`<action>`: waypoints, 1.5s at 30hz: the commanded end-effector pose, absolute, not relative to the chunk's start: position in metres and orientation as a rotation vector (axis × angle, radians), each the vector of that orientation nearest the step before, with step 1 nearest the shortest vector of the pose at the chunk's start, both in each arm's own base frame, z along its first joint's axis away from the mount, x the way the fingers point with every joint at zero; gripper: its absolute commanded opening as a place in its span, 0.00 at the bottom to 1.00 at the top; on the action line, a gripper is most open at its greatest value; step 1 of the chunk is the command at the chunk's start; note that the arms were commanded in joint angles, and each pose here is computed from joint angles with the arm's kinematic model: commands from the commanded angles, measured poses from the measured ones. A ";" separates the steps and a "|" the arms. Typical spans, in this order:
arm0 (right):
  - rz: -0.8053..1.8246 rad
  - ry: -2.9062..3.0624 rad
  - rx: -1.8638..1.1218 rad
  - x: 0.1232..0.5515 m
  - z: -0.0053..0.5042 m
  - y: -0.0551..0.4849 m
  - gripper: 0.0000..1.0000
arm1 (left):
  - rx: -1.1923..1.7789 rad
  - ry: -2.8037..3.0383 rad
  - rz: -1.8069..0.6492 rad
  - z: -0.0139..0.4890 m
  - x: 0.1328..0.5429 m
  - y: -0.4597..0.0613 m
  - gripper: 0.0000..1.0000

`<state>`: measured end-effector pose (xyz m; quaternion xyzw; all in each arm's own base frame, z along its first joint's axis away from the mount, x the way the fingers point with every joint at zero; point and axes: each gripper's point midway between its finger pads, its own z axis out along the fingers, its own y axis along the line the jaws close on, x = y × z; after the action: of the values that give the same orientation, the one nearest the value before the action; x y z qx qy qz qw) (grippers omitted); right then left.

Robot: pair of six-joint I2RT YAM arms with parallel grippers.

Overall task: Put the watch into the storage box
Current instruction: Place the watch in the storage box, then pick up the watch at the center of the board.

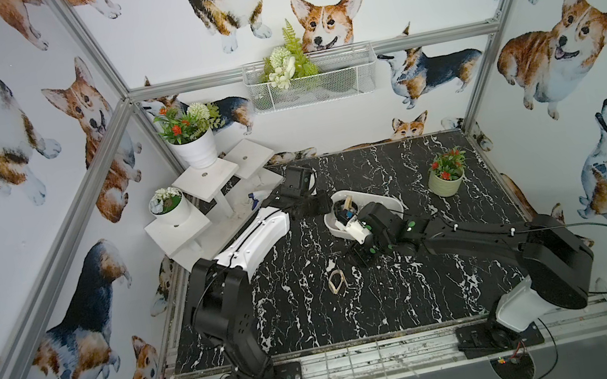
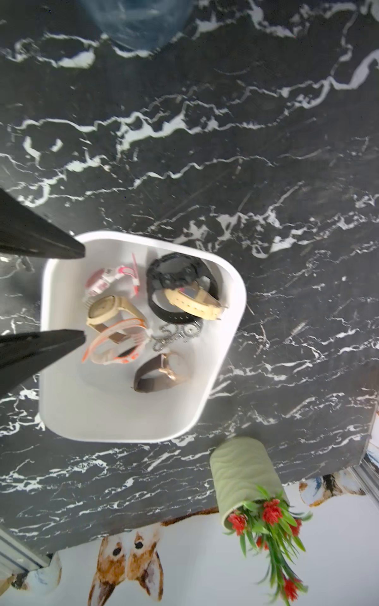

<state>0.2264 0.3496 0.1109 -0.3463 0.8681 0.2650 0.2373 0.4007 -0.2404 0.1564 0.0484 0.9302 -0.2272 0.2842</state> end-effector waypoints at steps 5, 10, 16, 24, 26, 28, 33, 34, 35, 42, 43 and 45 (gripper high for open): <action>0.628 2.515 -0.941 0.224 0.067 0.366 0.54 | 0.051 2.469 -0.577 0.136 0.362 -0.208 0.41; 0.568 2.576 -0.957 0.224 0.045 0.368 0.52 | 0.029 2.486 -0.576 0.119 0.346 -0.198 0.41; 0.516 2.607 -1.010 0.220 0.029 0.372 0.49 | 0.020 2.513 -0.571 0.104 0.338 -0.193 0.41; 0.451 2.623 -1.041 0.219 0.018 0.371 0.30 | 0.017 2.513 -0.568 0.104 0.339 -0.191 0.41; 0.438 2.624 -1.044 0.219 0.018 0.371 0.20 | 0.021 2.512 -0.563 0.104 0.339 -0.190 0.41; 0.435 2.623 -1.045 0.219 0.018 0.371 0.13 | 0.019 2.508 -0.557 0.106 0.339 -0.188 0.41; 0.497 2.565 -1.034 0.219 0.038 0.376 0.00 | 0.025 2.489 -0.552 0.114 0.340 -0.186 0.42; 0.519 2.544 -1.033 0.219 0.045 0.377 0.00 | 0.030 2.484 -0.553 0.117 0.340 -0.186 0.42; 0.542 2.509 -1.023 0.221 0.056 0.379 0.00 | 0.036 2.473 -0.562 0.120 0.341 -0.187 0.42; 0.693 2.374 -0.744 0.259 0.128 0.351 0.00 | 0.159 2.382 -0.740 0.147 0.341 -0.216 0.42; 0.694 2.363 -0.691 0.267 0.139 0.341 0.00 | 0.181 2.361 -0.776 0.152 0.340 -0.221 0.42; 0.644 2.366 -0.603 0.281 0.150 0.317 0.00 | 0.222 2.331 -0.832 0.159 0.339 -0.232 0.42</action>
<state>0.2662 0.3324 0.1324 -0.2676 0.8906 0.2411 0.2775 0.3384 -0.2108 0.1383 0.0463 0.9129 -0.2677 0.3047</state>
